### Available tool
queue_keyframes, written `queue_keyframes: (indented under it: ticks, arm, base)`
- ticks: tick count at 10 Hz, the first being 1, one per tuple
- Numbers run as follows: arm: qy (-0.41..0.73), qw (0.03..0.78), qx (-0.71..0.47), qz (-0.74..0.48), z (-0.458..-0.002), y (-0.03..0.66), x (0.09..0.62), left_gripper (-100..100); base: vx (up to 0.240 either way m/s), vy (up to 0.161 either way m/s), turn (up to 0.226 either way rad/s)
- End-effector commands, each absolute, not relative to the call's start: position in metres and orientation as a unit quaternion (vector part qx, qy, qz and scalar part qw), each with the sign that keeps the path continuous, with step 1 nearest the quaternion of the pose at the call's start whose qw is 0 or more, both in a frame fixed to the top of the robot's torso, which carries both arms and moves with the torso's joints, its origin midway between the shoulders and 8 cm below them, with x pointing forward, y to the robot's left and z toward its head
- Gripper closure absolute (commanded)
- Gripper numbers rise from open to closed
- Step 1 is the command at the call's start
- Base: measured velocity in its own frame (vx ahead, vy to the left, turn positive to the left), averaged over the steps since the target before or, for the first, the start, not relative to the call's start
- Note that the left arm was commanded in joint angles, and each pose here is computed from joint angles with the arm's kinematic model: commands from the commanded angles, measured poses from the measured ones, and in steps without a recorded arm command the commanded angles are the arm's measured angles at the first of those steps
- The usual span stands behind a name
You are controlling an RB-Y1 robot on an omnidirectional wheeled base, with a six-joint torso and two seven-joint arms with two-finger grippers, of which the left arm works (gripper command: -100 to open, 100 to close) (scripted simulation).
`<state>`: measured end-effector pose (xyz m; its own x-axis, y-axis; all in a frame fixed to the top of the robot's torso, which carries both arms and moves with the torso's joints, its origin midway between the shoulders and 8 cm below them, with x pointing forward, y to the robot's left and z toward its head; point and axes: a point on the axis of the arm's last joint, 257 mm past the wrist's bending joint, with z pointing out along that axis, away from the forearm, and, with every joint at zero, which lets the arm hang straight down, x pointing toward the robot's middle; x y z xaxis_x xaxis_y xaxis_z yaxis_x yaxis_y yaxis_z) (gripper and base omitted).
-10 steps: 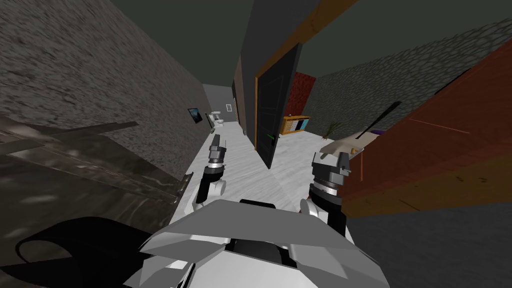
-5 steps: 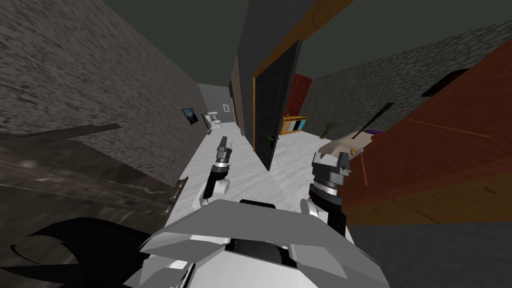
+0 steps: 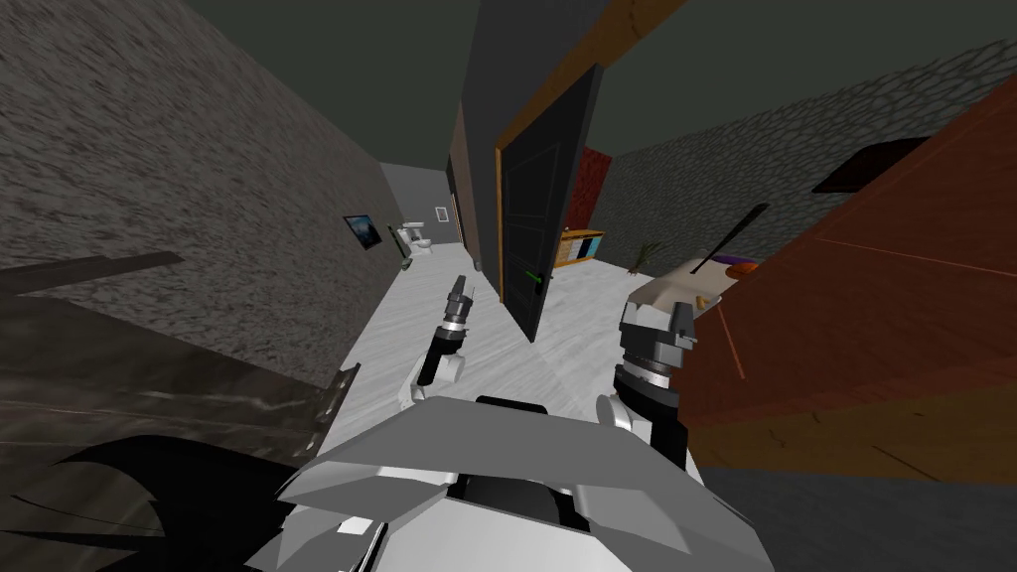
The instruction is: Push the door open
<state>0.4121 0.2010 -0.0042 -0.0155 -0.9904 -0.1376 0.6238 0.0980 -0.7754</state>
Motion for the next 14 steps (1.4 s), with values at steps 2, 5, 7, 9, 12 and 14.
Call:
queue_keyframes:
  ticks: [2, 5, 7, 9, 12, 14]
  arm:
    - [0.365, 0.629, -0.266, -0.633, -0.019, 0.186, 0.424, -100]
    - [0.386, 0.595, -0.273, -0.650, -0.040, 0.163, 0.438, -100]
    - [0.397, 0.578, -0.277, -0.658, -0.051, 0.152, 0.445, -100]
    - [0.414, 0.551, -0.282, -0.667, -0.069, 0.134, 0.454, -100]
    - [0.432, 0.525, -0.286, -0.675, -0.087, 0.116, 0.462, -100]
    - [0.444, 0.508, -0.289, -0.679, -0.099, 0.105, 0.467, -100]
  base:
    - [0.108, 0.025, -0.067]
    - [0.111, 0.047, -0.097]
    - [0.114, 0.036, -0.065]
    - [0.115, 0.054, -0.109]
    - [0.103, 0.050, -0.069]
    - [0.101, 0.038, -0.076]
